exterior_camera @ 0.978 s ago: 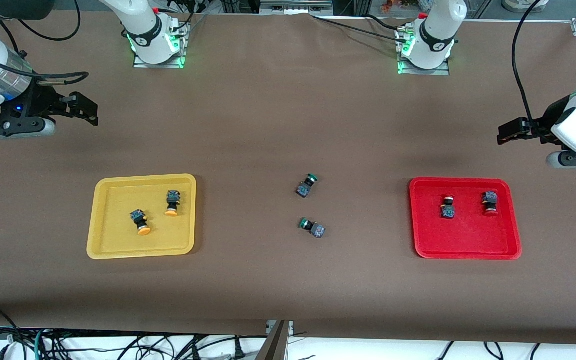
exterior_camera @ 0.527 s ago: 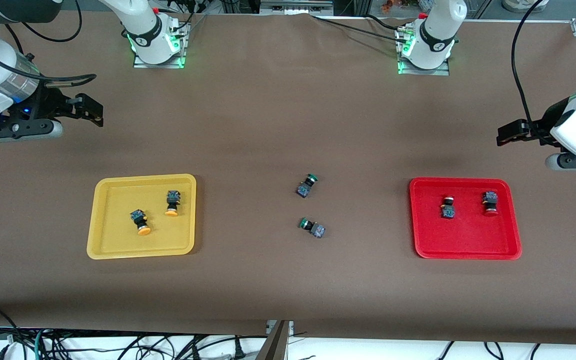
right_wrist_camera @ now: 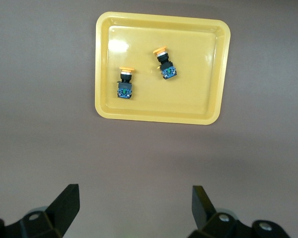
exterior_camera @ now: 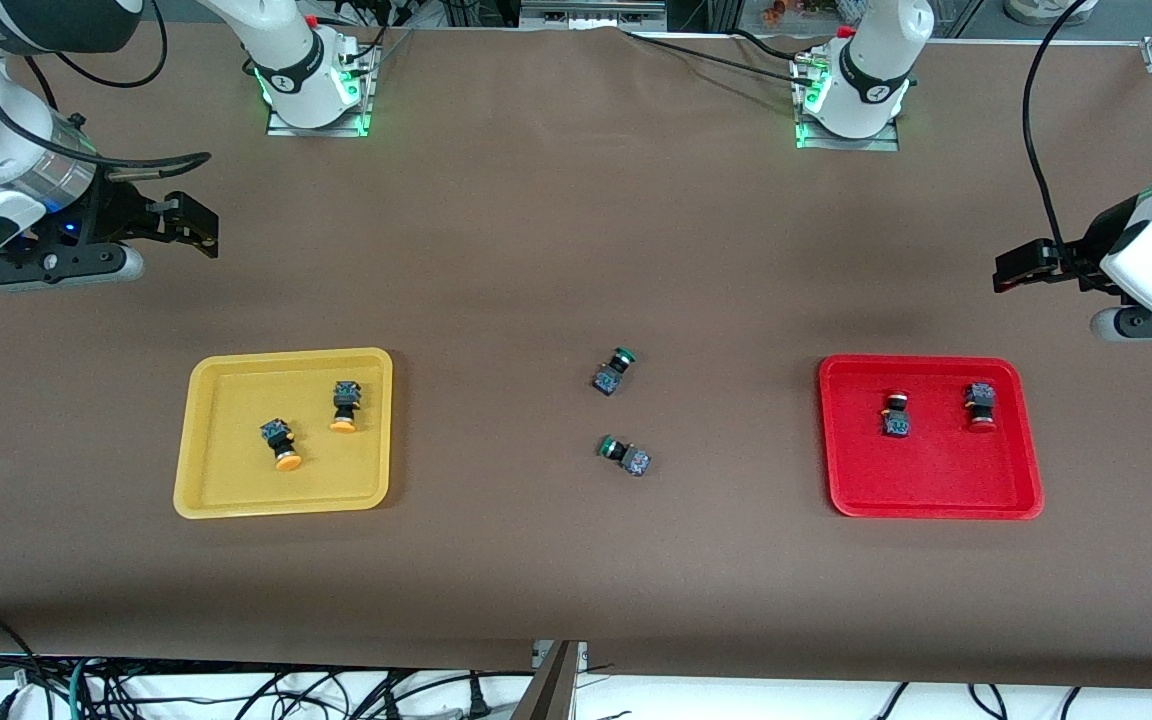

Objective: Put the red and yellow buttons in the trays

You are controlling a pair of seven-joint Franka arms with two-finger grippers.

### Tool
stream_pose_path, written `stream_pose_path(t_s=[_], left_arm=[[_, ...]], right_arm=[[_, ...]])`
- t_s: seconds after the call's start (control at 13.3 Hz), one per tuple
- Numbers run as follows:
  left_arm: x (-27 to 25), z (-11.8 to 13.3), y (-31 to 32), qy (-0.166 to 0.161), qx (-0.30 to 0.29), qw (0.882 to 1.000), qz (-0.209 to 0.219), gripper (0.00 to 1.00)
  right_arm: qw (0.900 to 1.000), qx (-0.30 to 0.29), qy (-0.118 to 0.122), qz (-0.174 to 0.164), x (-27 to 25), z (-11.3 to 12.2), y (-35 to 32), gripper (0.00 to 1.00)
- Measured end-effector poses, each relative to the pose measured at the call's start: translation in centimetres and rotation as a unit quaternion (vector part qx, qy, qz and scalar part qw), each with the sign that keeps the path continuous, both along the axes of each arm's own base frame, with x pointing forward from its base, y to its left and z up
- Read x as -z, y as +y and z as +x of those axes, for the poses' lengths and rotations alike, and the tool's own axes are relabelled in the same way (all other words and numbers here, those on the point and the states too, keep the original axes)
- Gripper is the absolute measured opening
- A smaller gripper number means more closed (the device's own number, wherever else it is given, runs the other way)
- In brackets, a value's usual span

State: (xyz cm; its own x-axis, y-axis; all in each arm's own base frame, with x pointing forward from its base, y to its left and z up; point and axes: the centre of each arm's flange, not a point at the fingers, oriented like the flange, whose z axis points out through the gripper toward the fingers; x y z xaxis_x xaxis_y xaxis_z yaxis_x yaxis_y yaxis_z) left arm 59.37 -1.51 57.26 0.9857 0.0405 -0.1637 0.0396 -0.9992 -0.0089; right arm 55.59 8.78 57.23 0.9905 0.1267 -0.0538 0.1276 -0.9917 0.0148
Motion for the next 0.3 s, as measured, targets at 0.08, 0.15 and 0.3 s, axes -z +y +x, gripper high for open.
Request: stream_pose_path(t_s=[0.08, 0.15, 0.3], left_arm=[[-0.02, 0.00, 0.00, 0.000, 0.000, 1.000, 0.000, 1.00], [-0.03, 0.01, 0.00, 0.000, 0.000, 1.000, 0.000, 1.00], [0.00, 0.02, 0.00, 0.000, 0.000, 1.000, 0.000, 1.00]], right_arm=[[1.000, 0.000, -0.002, 0.000, -0.16, 0.04, -0.10, 1.00], [1.000, -0.004, -0.004, 0.001, -0.39, 0.09, -0.26, 1.00], [1.000, -0.013, -0.009, 0.002, -0.93, 0.19, -0.46, 1.00]])
